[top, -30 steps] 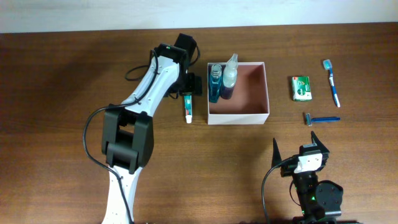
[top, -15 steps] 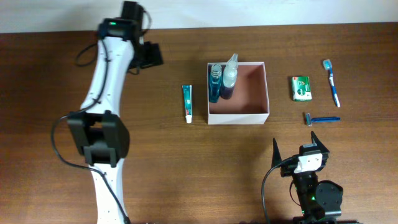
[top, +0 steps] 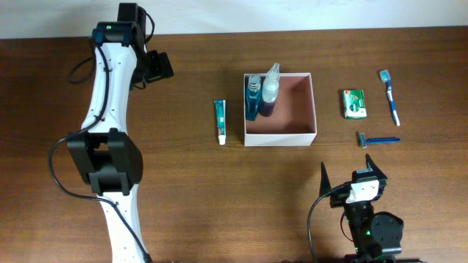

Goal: Pack container

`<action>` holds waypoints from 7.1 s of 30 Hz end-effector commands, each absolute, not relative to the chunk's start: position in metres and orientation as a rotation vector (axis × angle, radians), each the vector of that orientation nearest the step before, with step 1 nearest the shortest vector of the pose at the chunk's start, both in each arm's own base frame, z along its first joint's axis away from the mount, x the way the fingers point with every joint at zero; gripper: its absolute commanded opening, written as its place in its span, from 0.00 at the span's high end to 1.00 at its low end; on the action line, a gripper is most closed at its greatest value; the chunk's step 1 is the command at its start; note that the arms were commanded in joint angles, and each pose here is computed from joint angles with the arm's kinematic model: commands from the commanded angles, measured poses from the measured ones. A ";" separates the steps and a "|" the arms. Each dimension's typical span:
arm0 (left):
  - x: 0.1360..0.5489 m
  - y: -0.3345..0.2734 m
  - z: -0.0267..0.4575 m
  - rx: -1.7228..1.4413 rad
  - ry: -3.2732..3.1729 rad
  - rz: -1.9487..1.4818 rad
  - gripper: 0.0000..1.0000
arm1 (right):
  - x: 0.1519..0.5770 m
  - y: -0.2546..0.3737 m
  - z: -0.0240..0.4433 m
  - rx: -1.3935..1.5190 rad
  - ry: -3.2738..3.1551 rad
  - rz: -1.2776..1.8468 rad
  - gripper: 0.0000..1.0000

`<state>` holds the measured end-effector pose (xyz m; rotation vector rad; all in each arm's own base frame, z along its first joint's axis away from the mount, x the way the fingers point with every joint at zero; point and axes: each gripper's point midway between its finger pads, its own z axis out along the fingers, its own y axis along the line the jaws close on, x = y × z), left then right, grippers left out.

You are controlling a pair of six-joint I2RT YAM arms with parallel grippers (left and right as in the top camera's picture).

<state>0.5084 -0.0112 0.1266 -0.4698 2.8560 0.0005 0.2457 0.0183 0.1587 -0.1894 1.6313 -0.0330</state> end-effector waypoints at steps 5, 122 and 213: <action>0.510 -0.008 0.127 -0.454 2.852 0.012 0.01 | 0.244 0.029 0.164 -0.231 1.599 0.012 0.01; 0.510 -0.008 0.127 -0.454 2.853 0.013 0.01 | 0.472 -0.099 0.021 -0.073 3.093 -0.012 0.01; 0.510 -0.009 0.127 -0.451 2.854 0.012 0.00 | 0.488 -0.103 -0.007 -0.069 3.047 -0.029 0.34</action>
